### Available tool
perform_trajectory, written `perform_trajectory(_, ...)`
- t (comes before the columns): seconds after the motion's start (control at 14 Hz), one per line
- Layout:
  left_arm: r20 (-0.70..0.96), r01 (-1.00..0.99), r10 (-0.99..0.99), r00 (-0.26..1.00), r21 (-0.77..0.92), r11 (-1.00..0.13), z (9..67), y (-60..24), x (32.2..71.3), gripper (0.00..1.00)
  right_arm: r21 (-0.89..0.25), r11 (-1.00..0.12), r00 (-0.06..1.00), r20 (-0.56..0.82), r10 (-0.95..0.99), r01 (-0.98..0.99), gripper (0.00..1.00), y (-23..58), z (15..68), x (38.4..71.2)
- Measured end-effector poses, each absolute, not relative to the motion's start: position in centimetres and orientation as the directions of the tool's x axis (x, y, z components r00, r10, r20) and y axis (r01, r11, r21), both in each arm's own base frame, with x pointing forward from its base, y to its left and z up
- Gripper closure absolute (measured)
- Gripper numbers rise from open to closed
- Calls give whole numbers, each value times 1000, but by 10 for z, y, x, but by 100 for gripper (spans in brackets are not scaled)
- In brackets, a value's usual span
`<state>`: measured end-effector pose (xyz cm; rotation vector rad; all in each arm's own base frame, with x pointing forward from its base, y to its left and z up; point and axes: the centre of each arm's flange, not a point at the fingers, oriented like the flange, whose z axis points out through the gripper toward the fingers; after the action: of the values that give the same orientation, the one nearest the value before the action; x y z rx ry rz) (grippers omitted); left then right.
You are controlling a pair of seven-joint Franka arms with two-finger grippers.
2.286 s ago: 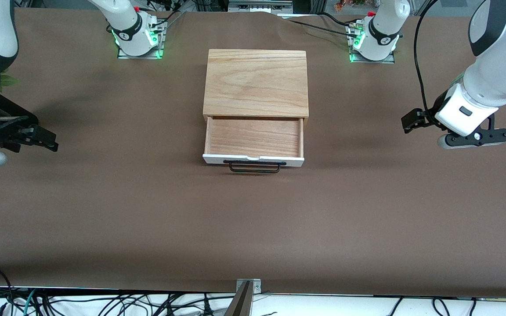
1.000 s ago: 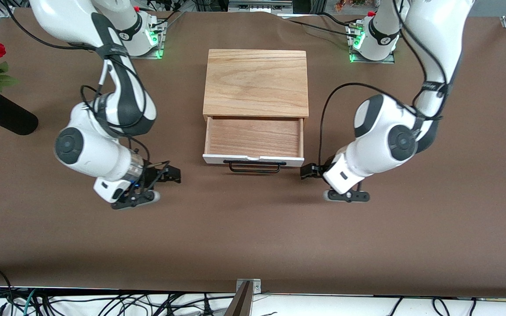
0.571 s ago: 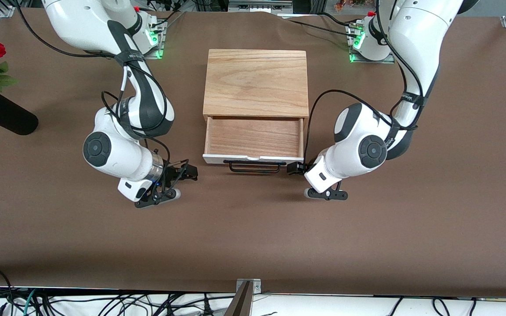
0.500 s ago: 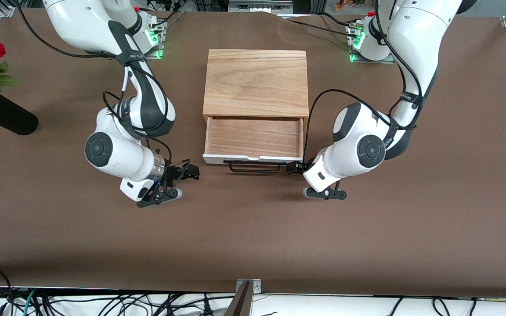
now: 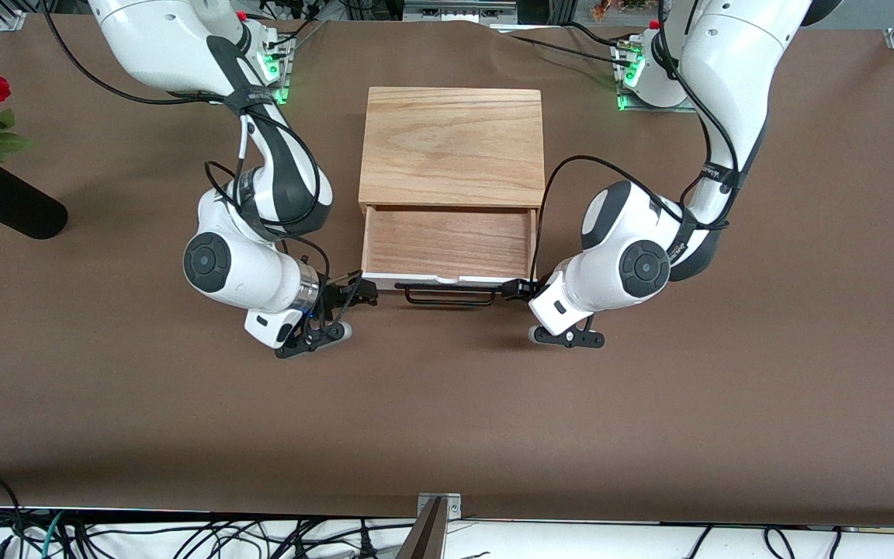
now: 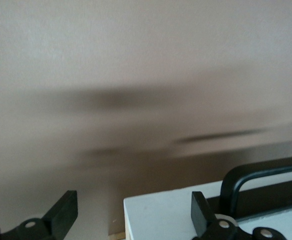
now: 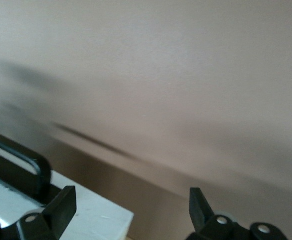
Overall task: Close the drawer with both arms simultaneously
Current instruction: 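Push the drawer front into the cabinet with both grippers together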
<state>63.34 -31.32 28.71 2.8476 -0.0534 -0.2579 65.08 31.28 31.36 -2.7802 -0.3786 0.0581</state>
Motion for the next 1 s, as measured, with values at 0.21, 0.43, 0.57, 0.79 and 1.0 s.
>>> perform_trajectory(0.21,-185,-11,-64,981,275,-961,287,-312,632,0,-345,-898,957,0,290,273,0,332,313,641)
perform_trajectory(0.43,-207,-11,-69,976,269,-963,287,-311,630,0,-344,-892,949,-8,316,294,0,350,307,631)
perform_trajectory(0.57,-213,-12,-71,974,267,-964,287,-312,630,0,-344,-891,947,-14,321,297,0,353,302,629)
perform_trajectory(0.79,-229,-13,-75,971,263,-965,287,-312,628,0,-343,-888,943,-23,333,305,0,361,297,624)
perform_trajectory(1.0,-276,-22,-94,957,251,-968,287,-314,620,0,-348,-885,934,-65,353,310,0,367,292,616)
